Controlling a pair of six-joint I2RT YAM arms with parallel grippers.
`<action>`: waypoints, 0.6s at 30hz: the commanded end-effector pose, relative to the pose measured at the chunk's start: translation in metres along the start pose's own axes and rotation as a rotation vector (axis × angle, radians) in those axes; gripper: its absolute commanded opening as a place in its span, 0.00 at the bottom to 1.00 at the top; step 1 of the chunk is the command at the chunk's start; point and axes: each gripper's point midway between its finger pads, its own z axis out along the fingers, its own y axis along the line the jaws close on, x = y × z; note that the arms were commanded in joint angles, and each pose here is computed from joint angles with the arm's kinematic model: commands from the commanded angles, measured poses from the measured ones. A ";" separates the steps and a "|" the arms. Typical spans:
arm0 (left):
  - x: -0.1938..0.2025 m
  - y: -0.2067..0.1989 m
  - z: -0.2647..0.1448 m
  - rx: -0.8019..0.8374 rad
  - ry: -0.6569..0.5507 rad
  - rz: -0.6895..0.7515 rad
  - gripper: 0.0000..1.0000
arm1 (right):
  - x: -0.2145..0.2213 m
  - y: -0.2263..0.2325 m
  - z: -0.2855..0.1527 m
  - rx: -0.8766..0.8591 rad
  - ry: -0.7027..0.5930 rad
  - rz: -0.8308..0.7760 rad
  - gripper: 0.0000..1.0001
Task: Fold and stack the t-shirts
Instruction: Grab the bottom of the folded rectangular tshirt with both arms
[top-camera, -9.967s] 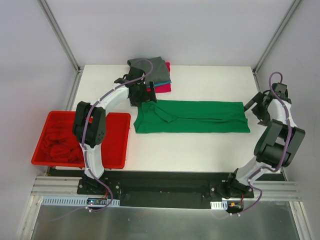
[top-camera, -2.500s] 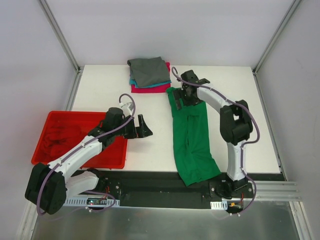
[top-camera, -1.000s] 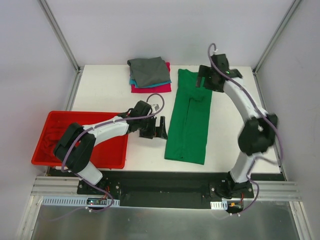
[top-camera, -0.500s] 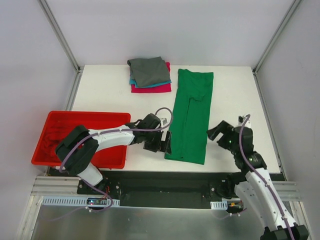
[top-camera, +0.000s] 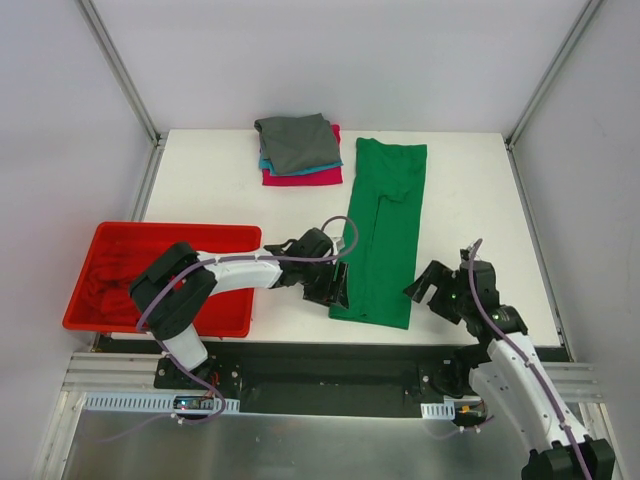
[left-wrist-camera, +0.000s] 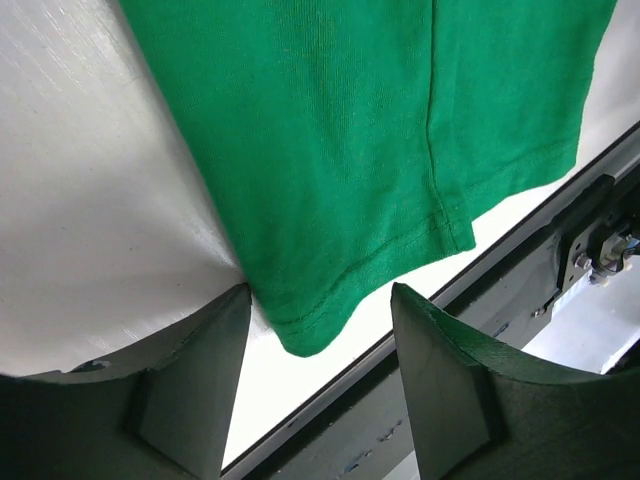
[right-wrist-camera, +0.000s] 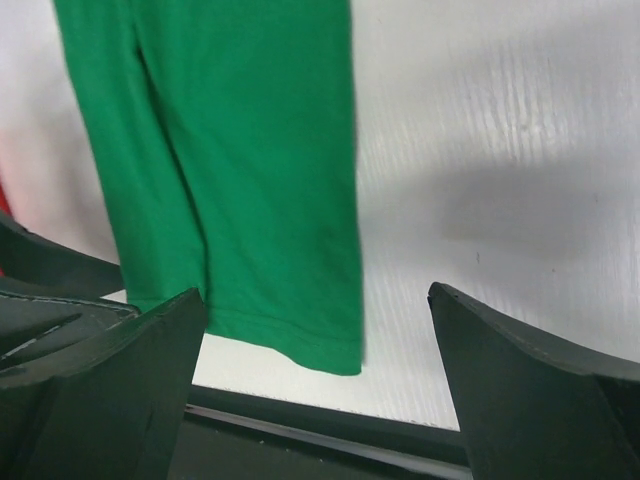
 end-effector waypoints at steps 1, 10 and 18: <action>0.033 0.029 0.003 -0.094 0.071 -0.018 0.56 | 0.000 0.006 -0.003 0.008 0.056 -0.023 0.97; 0.040 0.047 0.002 -0.167 0.062 -0.027 0.39 | -0.006 -0.003 -0.001 0.067 0.047 -0.064 0.97; 0.036 0.049 -0.001 -0.186 0.048 -0.013 0.23 | -0.007 -0.008 -0.004 0.092 0.048 -0.095 0.97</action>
